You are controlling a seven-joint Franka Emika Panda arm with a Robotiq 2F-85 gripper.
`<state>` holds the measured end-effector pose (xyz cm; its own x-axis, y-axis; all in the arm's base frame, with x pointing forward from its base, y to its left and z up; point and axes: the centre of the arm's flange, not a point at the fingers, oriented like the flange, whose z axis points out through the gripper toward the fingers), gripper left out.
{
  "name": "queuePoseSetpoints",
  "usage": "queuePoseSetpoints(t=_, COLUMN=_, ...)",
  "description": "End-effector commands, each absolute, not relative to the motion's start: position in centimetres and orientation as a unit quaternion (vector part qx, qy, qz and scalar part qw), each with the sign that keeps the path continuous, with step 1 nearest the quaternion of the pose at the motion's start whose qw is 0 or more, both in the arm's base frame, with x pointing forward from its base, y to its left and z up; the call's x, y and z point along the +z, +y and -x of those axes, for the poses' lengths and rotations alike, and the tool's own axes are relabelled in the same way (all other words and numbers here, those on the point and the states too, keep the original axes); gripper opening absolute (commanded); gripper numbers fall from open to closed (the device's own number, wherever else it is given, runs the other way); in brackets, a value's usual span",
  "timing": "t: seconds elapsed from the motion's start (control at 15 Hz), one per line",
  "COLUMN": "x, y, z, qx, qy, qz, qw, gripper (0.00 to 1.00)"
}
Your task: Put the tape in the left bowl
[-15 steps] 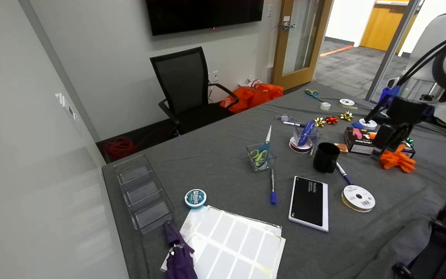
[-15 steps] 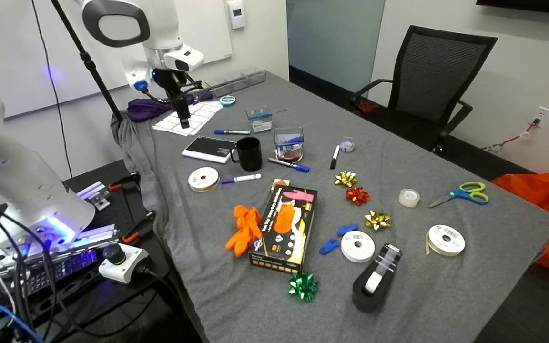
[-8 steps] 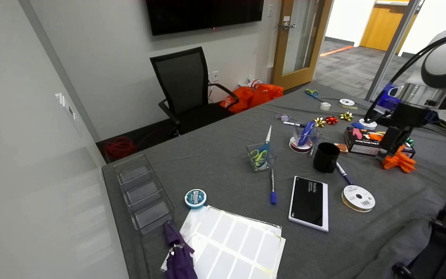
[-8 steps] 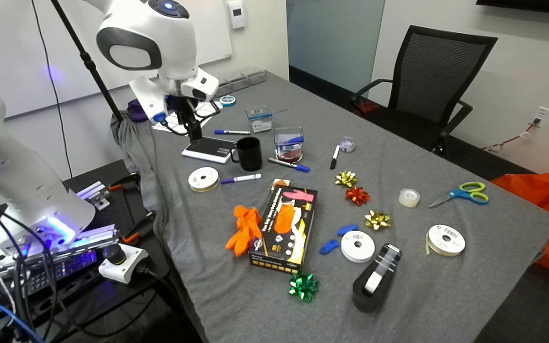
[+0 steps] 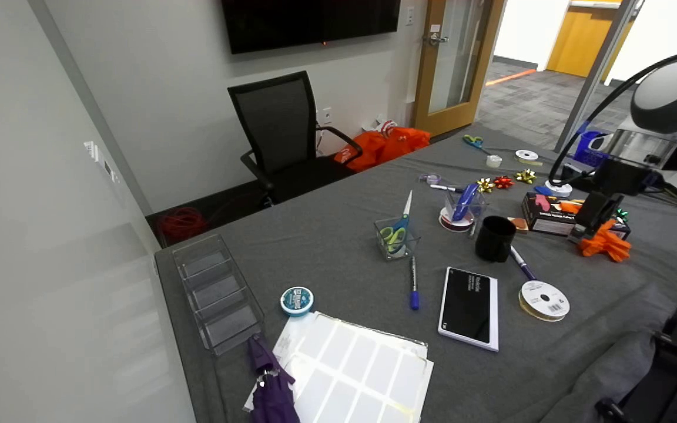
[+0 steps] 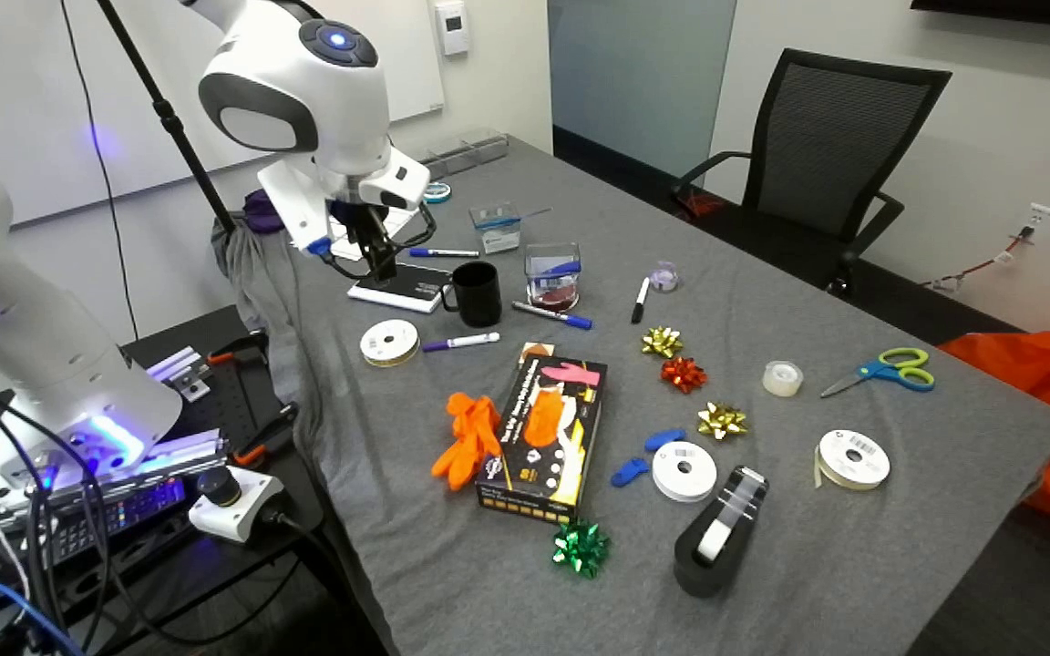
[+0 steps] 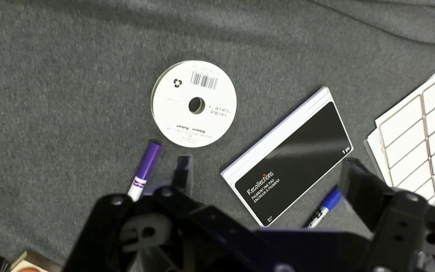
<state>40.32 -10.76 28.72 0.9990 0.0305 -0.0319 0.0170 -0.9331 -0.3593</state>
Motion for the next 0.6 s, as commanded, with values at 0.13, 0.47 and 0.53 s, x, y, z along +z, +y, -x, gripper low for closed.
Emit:
queuePoseSetpoints(t=0.13, x=27.9, y=-11.4, z=-40.5, qx=0.008, qy=-0.009, qz=0.981, qw=0.194, gripper=1.00)
queuePoseSetpoints(t=0.47, x=24.2, y=-13.5, z=-40.5, qx=-0.008, qy=0.032, qz=0.968, qw=0.248, gripper=1.00)
queuePoseSetpoints(t=0.53, x=23.3, y=-14.0, z=-40.4, qx=-0.010, qy=0.039, qz=0.965, qw=0.260, gripper=1.00)
